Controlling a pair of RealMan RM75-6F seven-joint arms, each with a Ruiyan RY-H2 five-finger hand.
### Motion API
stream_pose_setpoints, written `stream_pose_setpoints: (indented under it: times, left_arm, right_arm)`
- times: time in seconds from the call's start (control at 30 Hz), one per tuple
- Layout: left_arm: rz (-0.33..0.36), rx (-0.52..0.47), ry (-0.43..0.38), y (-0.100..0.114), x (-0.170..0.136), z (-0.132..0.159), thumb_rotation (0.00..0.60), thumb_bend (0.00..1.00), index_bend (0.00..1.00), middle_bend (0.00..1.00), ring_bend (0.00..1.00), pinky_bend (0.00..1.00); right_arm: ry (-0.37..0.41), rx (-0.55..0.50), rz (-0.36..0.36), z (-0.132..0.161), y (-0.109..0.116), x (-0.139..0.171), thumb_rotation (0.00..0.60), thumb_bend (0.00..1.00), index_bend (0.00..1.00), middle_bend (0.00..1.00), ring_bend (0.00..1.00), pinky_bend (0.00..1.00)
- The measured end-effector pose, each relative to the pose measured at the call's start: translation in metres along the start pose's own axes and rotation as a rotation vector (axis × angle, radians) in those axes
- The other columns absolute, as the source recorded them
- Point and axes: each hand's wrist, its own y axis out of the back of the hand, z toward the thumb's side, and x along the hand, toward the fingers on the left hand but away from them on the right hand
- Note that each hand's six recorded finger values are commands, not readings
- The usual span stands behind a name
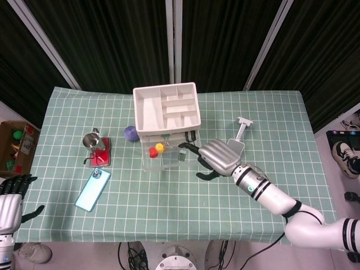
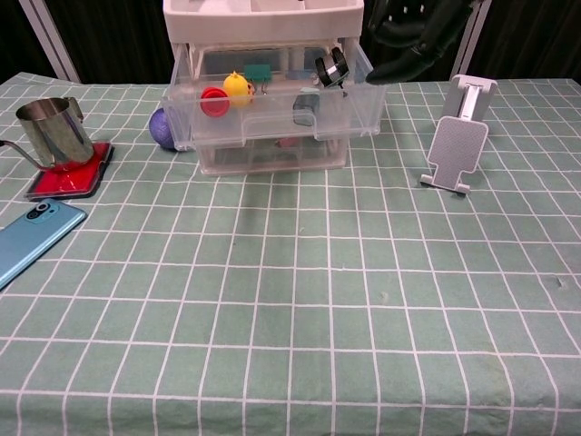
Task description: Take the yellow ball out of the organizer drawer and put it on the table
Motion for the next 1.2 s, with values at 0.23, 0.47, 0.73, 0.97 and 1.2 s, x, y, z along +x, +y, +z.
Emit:
stream_pose_setpoints:
  times: [0.23,0.47,0.73,0.97,1.2]
  left_arm:
    - [0.002,-0.003,0.019,0.001,-0.005,-0.002,0.6,0.02,0.24,0.19,0.15,0.18]
    - [0.001,-0.007,0.034,0.0,-0.009,-0.005,0.6,0.02,0.24,0.19,0.15,0.18]
    - [-0.001,-0.013,0.047,-0.003,-0.011,-0.01,0.6,0.02,0.24,0.19,0.15,0.18]
    - [0.0,-0.015,0.047,-0.004,-0.01,-0.011,0.6,0.02,0.24,0.19,0.15,0.18]
    - [0.002,-0.017,0.05,-0.005,-0.011,-0.012,0.6,0.02,0.24,0.19,0.15,0.18]
  right_arm:
    - [0.043,0.384,-0.056,0.025,0.015,-0.042,0.6,0.18,0.26,0.91,0.88,0.89]
    - [0.058,0.622,-0.088,0.05,-0.002,-0.103,0.6,0.18,0.26,0.93,0.9,0.9]
    - [0.069,0.728,-0.066,0.058,-0.027,-0.132,0.6,0.18,0.27,0.93,0.9,0.9]
    - [0.066,0.747,-0.055,0.054,-0.036,-0.138,0.6,0.18,0.29,0.93,0.9,0.9]
    - [0.062,0.737,-0.034,0.051,-0.043,-0.143,0.6,0.18,0.32,0.93,0.9,0.9]
